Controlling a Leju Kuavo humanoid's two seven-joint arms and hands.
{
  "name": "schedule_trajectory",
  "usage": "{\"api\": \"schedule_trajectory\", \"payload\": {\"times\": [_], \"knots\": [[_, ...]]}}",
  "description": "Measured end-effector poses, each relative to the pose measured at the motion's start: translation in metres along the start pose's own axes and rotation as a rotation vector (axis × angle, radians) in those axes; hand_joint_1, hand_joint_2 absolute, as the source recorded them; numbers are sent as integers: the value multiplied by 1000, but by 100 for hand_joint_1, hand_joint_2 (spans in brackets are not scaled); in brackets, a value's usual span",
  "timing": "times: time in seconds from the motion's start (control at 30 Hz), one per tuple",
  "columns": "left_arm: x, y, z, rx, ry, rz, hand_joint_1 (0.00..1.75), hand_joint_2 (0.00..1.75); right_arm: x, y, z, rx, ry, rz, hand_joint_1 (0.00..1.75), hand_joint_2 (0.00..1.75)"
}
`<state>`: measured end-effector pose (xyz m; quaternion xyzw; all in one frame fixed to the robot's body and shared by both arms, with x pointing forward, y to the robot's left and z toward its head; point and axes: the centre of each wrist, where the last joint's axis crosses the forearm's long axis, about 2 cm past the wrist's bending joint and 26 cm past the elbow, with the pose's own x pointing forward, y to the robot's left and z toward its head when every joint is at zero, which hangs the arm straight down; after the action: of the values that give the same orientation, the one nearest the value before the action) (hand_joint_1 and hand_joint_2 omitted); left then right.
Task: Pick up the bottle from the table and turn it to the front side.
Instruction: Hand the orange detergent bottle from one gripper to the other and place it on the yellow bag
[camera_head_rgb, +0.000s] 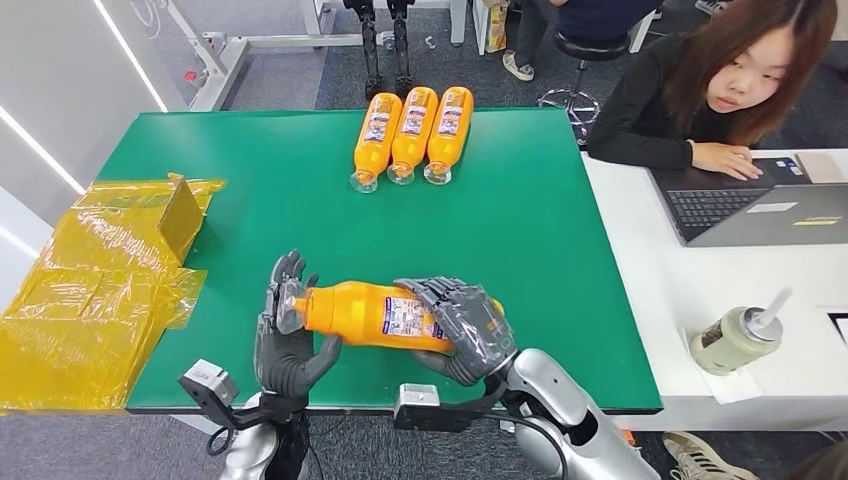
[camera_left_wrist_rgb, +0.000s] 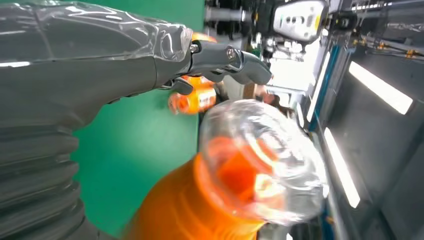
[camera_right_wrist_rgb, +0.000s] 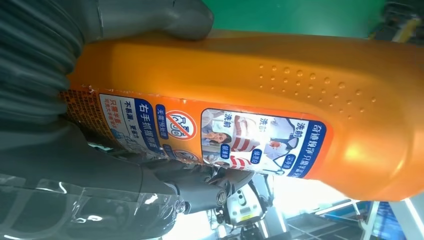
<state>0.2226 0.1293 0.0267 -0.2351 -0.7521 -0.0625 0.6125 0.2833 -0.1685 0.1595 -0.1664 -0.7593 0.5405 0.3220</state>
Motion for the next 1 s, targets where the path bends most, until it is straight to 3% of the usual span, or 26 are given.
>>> {"api": "schedule_trajectory", "payload": {"times": [0.37,0.63,1.0], "knots": [[5,-16,3,-27,-6,280,0,175,27,10,-7,-44,-43,-113,175,175],[16,-19,8,-35,-36,435,0,175,28,26,-4,-37,-81,-207,175,175],[26,-13,10,-41,-64,473,0,175,33,45,-15,23,-83,-289,175,175]]}}
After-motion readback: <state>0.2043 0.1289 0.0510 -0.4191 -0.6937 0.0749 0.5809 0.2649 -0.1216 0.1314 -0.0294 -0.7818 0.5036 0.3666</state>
